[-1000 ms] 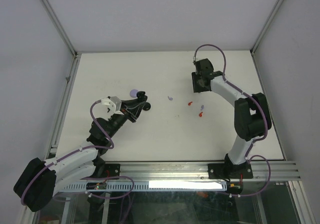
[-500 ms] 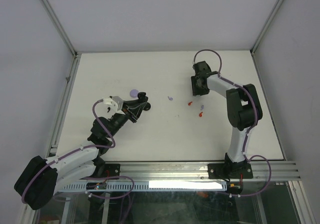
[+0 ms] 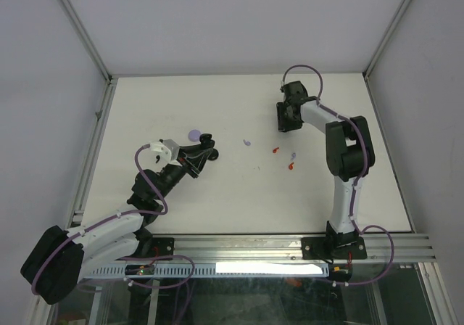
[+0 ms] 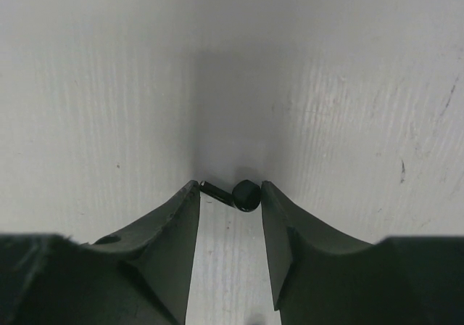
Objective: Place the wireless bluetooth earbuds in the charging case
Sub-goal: Pick up the earbud from the center of the board.
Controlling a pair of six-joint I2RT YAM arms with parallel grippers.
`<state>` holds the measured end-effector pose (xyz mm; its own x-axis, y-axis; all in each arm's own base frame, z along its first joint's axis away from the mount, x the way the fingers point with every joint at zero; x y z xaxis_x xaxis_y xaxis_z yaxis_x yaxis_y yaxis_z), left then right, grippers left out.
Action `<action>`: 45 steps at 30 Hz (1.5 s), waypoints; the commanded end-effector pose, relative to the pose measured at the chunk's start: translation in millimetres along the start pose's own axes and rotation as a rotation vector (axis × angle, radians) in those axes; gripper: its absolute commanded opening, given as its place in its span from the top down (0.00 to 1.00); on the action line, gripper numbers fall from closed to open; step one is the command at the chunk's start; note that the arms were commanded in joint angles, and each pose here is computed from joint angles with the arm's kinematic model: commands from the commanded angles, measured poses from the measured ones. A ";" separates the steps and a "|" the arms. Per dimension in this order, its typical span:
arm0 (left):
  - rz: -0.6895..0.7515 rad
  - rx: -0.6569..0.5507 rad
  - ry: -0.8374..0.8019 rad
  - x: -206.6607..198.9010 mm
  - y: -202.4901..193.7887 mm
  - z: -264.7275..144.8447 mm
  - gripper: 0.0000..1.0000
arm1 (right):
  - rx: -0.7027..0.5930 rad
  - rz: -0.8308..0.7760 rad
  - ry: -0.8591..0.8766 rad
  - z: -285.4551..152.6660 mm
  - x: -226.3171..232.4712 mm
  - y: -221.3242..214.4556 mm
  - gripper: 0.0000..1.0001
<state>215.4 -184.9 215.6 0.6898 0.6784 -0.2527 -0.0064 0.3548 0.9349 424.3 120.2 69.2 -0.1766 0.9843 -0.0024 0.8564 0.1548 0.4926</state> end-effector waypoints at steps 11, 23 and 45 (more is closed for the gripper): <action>0.013 -0.065 -0.047 -8.2 21.8 10.4 1.00 | -0.036 -0.068 0.141 0.8 18.0 26.4 0.57; 0.013 -0.051 -0.055 -8.4 17.4 11.2 1.00 | -0.023 -0.096 0.036 -10.6 10.8 26.0 0.63; 0.025 -0.052 -0.081 -10.4 15.6 12.5 1.00 | -0.057 -0.157 0.029 -22.3 22.0 25.6 0.83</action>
<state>216.9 -191.3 211.6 0.7111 0.6590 -0.2449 0.0135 0.3356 0.9419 429.1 134.6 69.7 -0.2848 0.9582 -0.0291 0.8473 0.2658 0.4598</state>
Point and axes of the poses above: each gripper's point midway between its finger pads, its own z axis out along the fingers, its own x axis along the line the jaws close on, y = z × x, the point moved 5 cm from there along -z, back along the fingers, and after that the axes turned 4 degrees about -z, right-handed, at the moved point
